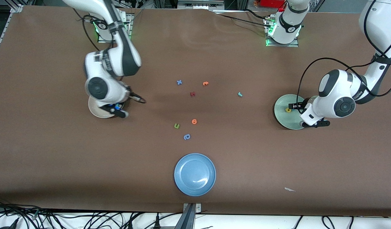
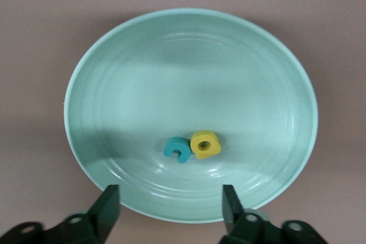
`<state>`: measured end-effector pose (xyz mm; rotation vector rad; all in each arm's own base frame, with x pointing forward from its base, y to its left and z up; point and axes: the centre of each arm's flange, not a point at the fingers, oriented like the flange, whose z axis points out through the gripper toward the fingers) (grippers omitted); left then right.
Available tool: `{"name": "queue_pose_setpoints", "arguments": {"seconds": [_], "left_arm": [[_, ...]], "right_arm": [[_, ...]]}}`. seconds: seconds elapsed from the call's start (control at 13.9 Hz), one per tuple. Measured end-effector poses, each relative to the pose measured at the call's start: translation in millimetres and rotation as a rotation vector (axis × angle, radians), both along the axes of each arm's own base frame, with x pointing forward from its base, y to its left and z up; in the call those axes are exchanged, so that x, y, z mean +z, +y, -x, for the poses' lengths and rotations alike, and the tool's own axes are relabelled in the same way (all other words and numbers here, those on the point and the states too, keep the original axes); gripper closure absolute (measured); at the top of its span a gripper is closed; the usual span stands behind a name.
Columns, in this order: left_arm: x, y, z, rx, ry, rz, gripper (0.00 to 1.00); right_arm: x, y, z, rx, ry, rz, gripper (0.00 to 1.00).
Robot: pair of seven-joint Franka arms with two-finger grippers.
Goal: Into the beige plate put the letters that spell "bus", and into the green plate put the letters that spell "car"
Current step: 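Place the second yellow letter on the white plate with the right gripper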
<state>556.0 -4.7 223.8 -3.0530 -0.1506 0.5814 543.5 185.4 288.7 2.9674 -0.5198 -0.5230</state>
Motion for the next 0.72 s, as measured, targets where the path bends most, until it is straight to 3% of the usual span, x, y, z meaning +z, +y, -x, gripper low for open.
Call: {"name": "queue_pose_setpoints", "arguments": {"seconds": [0.07, 0.14, 0.58, 0.72], "left_arm": [[4.7, -8.7, -1.7, 0.022, -0.009, -0.004, 0.04], [10.3, -22.9, -2.7, 0.045, -0.018, -0.007, 0.00], [38.3, -132.5, 11.2, 0.192, -0.063, -0.016, 0.02], [33.2, -177.6, 25.7, 0.227, -0.095, -0.015, 0.02]], "right_arm": [[-7.0, -28.7, -0.5, 0.042, 0.015, -0.015, 0.79], [-17.4, -54.2, 1.8, 0.078, 0.030, -0.029, 0.79], [-78.9, -163.2, 20.1, 0.170, 0.060, -0.107, 0.78], [-82.8, -164.2, 20.8, 0.172, 0.065, -0.110, 0.64]]}}
